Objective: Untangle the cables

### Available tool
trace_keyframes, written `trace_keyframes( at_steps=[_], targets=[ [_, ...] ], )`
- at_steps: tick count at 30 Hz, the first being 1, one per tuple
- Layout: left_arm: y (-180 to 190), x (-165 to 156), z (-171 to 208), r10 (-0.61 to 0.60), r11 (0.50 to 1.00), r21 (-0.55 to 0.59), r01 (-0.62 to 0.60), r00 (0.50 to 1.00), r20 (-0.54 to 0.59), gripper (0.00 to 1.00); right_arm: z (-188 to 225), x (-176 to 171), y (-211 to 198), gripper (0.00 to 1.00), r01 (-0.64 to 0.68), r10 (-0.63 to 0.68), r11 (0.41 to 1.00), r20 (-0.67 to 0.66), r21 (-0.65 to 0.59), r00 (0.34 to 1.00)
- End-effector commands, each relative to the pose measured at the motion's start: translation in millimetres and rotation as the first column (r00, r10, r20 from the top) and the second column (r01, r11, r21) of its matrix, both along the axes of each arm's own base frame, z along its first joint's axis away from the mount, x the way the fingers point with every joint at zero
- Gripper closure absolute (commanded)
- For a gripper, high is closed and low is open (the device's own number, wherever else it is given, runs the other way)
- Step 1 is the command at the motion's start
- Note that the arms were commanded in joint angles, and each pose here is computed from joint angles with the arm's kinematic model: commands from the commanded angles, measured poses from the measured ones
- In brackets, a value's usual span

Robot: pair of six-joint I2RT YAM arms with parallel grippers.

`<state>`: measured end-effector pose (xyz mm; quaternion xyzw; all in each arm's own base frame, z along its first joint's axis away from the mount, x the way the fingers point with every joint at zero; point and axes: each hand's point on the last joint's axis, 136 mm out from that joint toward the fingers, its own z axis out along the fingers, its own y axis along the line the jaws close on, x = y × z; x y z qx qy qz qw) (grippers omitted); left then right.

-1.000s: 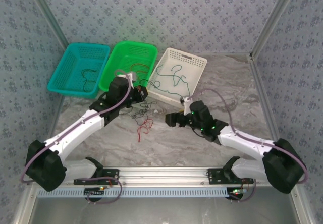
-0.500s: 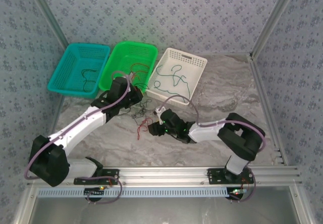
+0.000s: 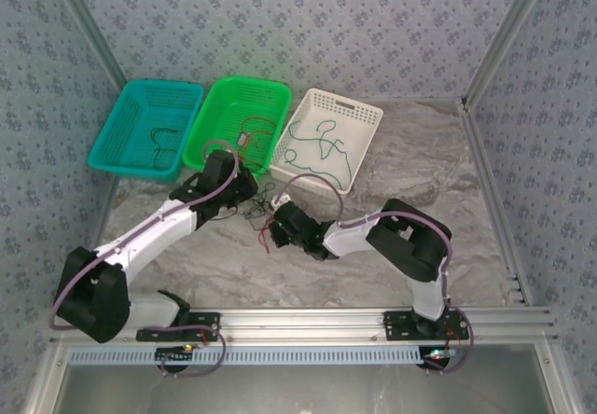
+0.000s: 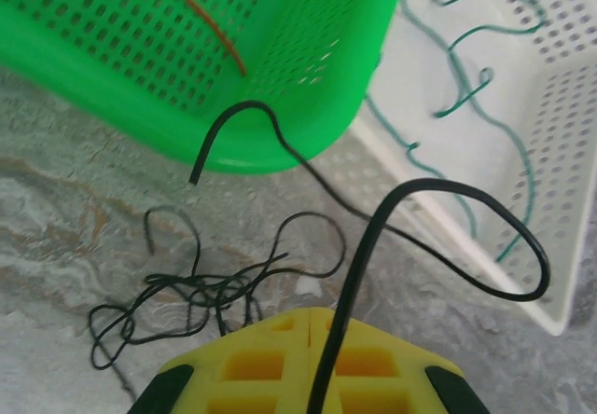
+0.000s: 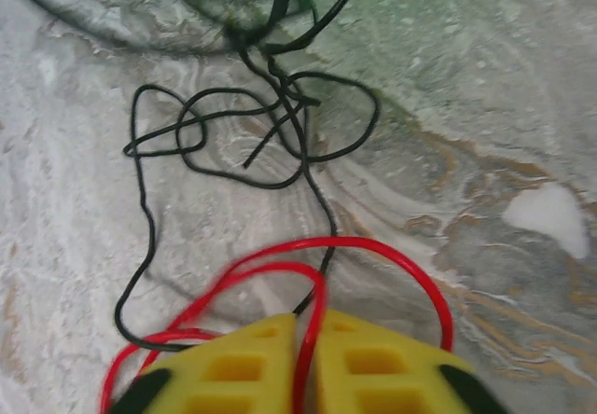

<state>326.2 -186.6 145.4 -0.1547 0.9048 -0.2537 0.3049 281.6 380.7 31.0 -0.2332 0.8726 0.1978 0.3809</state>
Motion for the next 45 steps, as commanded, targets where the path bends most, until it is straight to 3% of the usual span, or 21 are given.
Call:
trace_keyframes(
  at_steps=[1,6,9,17,23,31,38,42,45],
  targets=[
    [6.9,-17.1,-53.2,0.020,0.999,0.046,-0.015,0.992,-0.124,1.00,0.7,4.8,-29.3,0.99,0.097,-0.093,0.991,0.044,-0.093,0.995],
    [-15.2,-46.0,-133.7,-0.052,0.995,0.067,0.076,0.952,-0.302,1.00,16.5,-2.7,-49.3,1.00,0.108,-0.105,0.992,0.053,-0.067,0.993],
    [-18.3,-52.0,-165.3,-0.026,0.991,0.111,0.075,0.919,-0.393,1.00,23.8,-2.6,-61.4,1.00,0.150,-0.144,0.986,0.073,-0.080,0.987],
    [-9.4,-56.1,-188.1,0.056,0.987,0.161,0.015,0.902,-0.427,1.00,52.9,5.3,-124.1,1.00,0.352,-0.342,0.934,0.135,-0.057,0.930],
    [-5.3,-70.4,-212.4,0.085,0.981,0.194,0.014,0.867,-0.491,1.00,72.5,10.8,-192.2,1.00,0.514,-0.510,0.858,0.136,0.008,0.849],
    [-4.6,-81.5,-232.8,0.128,0.978,0.209,-0.016,0.835,-0.534,1.00,101.7,0.4,-302.9,1.00,0.701,-0.706,0.707,0.142,0.092,0.694],
    [3.6,-91.3,-244.7,0.171,0.972,0.232,-0.045,0.811,-0.559,1.00,134.2,-30.7,-396.7,1.00,0.844,-0.858,0.511,0.151,0.161,0.491],
    [6.8,-94.0,-247.9,0.189,0.968,0.242,-0.057,0.804,-0.564,1.00,156.5,-45.5,-435.6,1.00,0.896,-0.917,0.394,0.150,0.206,0.369],
    [6.6,-93.6,-248.6,0.189,0.968,0.242,-0.058,0.803,-0.565,1.00,172.5,-46.4,-450.2,1.00,0.901,-0.935,0.352,0.137,0.252,0.327]
  ],
)
